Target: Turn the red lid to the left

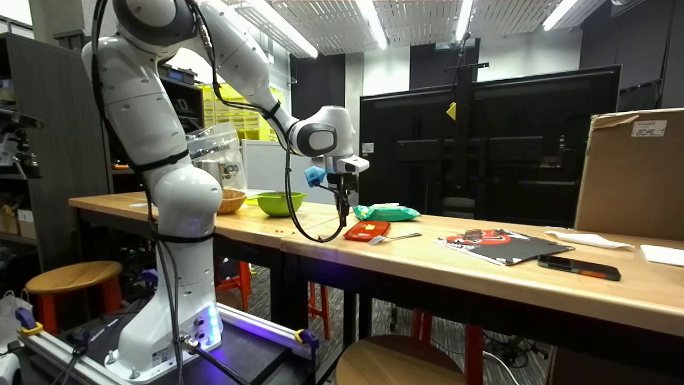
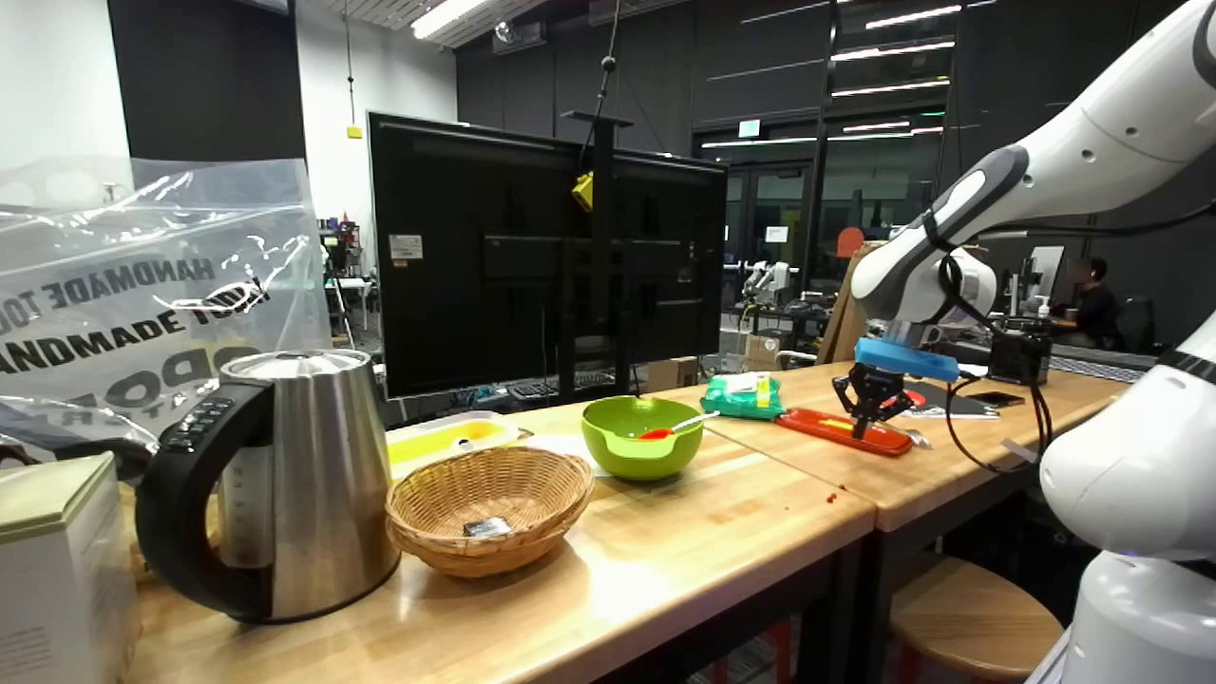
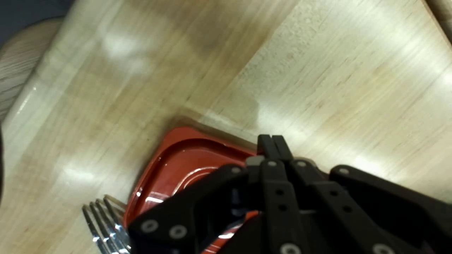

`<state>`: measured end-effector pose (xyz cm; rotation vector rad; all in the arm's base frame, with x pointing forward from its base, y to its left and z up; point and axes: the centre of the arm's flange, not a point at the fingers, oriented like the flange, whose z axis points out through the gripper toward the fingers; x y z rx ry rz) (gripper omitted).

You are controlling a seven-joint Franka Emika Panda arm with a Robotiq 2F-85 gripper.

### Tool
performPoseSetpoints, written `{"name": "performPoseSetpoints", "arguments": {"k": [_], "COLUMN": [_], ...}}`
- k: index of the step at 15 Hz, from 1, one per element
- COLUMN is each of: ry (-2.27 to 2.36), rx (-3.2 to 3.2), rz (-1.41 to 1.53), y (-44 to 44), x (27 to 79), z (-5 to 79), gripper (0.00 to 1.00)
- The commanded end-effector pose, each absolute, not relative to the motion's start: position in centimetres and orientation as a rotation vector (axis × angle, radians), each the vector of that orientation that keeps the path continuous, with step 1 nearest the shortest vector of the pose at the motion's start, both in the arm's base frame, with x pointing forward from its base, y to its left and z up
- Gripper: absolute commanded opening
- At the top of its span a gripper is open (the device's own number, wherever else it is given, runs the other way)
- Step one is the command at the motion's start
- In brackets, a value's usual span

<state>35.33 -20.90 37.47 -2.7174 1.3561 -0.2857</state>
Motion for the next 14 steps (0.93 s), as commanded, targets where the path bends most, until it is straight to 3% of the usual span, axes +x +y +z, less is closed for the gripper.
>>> {"name": "performPoseSetpoints", "arguments": {"k": [1,14], "ry": [1.351,1.470], "rx": [-2.707,-2.613], "rz": [-0.297,-0.271], "y": [-19.7,-24.1], "x": [34.4,34.0], "z": [37.1,35.7], "gripper": [0.00,0.00]}}
